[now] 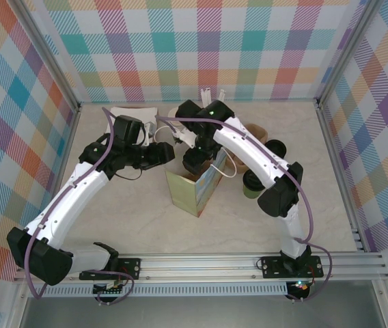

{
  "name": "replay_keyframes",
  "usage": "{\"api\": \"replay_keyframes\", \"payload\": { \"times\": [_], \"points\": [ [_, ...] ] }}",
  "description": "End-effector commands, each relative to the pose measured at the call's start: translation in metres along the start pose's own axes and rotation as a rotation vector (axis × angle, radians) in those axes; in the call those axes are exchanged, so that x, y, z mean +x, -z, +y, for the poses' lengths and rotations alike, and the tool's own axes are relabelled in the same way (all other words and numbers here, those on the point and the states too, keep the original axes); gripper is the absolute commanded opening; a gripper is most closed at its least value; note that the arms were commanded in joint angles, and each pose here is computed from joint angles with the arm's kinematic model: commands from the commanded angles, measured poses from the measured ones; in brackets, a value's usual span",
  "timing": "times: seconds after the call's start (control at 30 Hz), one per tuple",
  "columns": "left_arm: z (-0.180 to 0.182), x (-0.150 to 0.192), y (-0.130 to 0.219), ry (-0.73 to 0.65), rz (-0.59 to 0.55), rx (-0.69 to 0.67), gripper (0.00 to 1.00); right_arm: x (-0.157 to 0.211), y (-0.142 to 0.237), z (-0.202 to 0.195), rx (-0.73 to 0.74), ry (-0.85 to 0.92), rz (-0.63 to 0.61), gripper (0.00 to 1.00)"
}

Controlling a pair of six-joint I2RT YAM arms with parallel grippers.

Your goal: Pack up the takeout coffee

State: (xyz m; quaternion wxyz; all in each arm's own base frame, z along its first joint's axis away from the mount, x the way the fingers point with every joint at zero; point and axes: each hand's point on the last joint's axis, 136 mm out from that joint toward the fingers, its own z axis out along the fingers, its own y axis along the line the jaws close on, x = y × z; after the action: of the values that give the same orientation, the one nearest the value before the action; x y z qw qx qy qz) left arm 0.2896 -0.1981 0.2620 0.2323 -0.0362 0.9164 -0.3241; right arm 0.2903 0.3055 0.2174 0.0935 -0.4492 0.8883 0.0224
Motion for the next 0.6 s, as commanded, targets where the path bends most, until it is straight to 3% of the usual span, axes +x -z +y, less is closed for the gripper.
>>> {"api": "replay_keyframes", "payload": {
  "times": [0.0,0.23,0.57],
  "points": [
    [-0.008,-0.010,0.009,-0.006,-0.036,0.032,0.58,-0.003,0.022,-0.001,0.018,0.005,-0.058,0.79],
    [-0.011,-0.017,0.027,-0.032,-0.097,0.015,0.71,-0.006,0.054,-0.017,0.079,-0.048,-0.152,0.85],
    [-0.013,-0.026,0.063,-0.114,-0.168,-0.052,0.76,-0.015,0.115,-0.031,0.081,-0.180,-0.395,0.88]
  ]
}}
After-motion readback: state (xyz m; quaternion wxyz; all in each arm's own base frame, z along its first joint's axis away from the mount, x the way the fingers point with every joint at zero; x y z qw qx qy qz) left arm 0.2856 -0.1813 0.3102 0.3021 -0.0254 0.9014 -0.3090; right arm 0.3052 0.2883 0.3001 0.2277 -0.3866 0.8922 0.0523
